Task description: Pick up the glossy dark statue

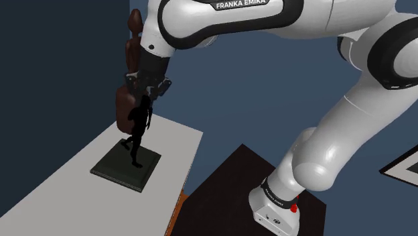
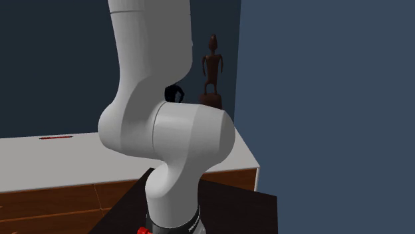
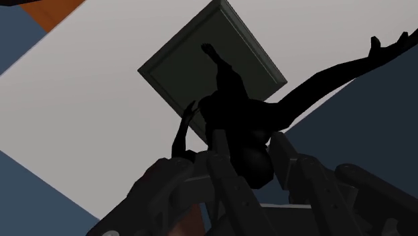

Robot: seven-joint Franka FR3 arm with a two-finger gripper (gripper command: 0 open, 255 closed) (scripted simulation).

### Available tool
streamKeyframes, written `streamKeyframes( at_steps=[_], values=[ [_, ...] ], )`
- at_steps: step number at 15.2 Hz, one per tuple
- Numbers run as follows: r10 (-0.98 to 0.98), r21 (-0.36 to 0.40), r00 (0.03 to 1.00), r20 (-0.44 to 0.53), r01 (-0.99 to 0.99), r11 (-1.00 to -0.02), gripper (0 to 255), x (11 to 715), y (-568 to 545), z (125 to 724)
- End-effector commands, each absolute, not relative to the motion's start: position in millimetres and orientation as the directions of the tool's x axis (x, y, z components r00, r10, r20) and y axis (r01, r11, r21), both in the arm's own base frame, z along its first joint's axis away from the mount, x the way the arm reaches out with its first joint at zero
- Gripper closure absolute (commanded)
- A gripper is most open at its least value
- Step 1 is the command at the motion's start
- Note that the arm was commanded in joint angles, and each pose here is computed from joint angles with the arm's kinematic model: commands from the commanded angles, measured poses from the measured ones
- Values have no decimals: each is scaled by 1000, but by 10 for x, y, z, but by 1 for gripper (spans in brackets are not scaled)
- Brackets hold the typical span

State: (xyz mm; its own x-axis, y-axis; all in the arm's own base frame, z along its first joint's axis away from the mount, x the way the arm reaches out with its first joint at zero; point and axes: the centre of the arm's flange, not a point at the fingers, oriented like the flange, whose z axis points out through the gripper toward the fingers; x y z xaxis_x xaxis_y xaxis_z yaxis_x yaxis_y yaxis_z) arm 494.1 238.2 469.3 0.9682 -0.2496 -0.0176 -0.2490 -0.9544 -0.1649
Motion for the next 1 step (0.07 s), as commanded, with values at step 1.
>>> streamKeyframes(
  at_steps=[1],
  values=[
    [-250,-166,968,-16,-249,-954,255,4940,2375,4731]
  ],
)
